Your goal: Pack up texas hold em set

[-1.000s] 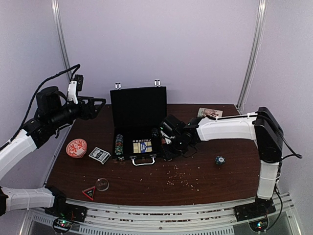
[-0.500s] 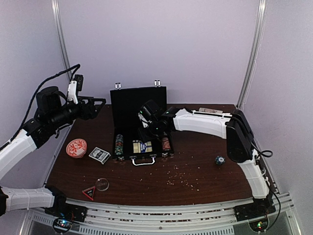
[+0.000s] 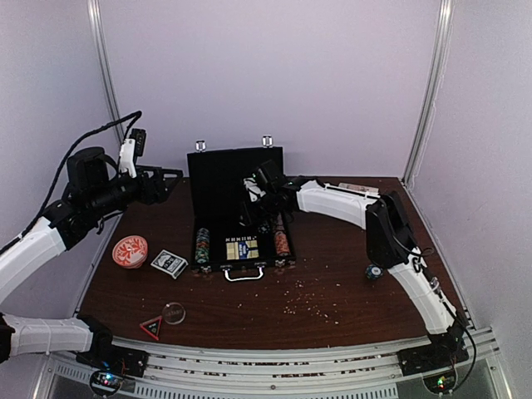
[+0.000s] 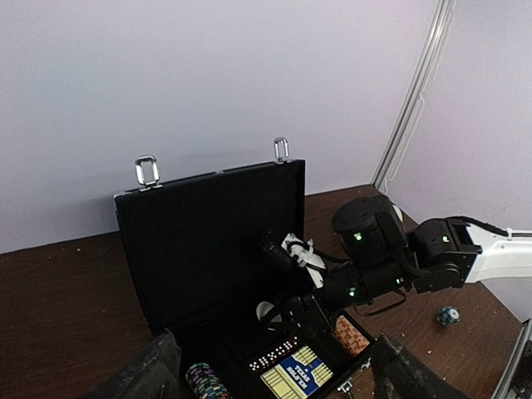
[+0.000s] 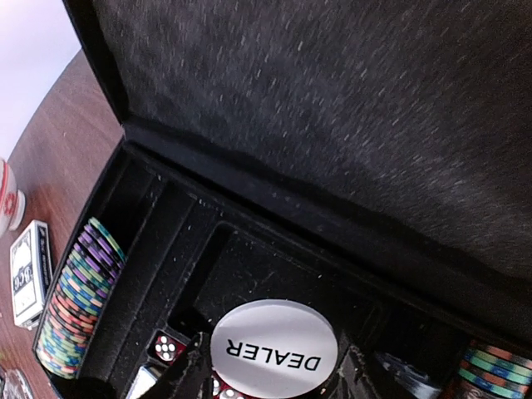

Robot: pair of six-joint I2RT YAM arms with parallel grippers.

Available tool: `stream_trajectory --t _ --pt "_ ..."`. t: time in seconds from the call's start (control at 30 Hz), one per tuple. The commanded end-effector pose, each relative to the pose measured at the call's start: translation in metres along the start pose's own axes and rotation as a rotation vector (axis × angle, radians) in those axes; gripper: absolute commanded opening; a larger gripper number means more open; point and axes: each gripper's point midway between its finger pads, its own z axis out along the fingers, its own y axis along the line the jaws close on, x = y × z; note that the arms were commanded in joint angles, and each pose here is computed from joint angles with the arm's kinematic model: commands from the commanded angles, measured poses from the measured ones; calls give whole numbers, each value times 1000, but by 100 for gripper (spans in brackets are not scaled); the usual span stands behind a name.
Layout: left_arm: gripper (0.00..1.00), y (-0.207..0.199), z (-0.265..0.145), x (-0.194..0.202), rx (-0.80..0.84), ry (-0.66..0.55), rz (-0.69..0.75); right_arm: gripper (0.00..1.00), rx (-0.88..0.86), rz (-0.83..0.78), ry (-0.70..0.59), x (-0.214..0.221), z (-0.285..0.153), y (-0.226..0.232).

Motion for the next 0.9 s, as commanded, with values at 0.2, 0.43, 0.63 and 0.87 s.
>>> stream_trajectory --t 0.2,0.43,0.63,0.87 --pt "82 -1 0 -16 7 -49 5 60 -111 -58 4 5 13 21" --pt "82 -1 0 -16 7 -49 7 69 -75 -67 -41 -11 3 18" --pt "82 0 -1 -17 -2 -55 12 69 -19 -125 -121 -42 -46 30" --pt "82 9 3 -12 -50 -39 14 68 12 -179 -172 -24 -120 61"
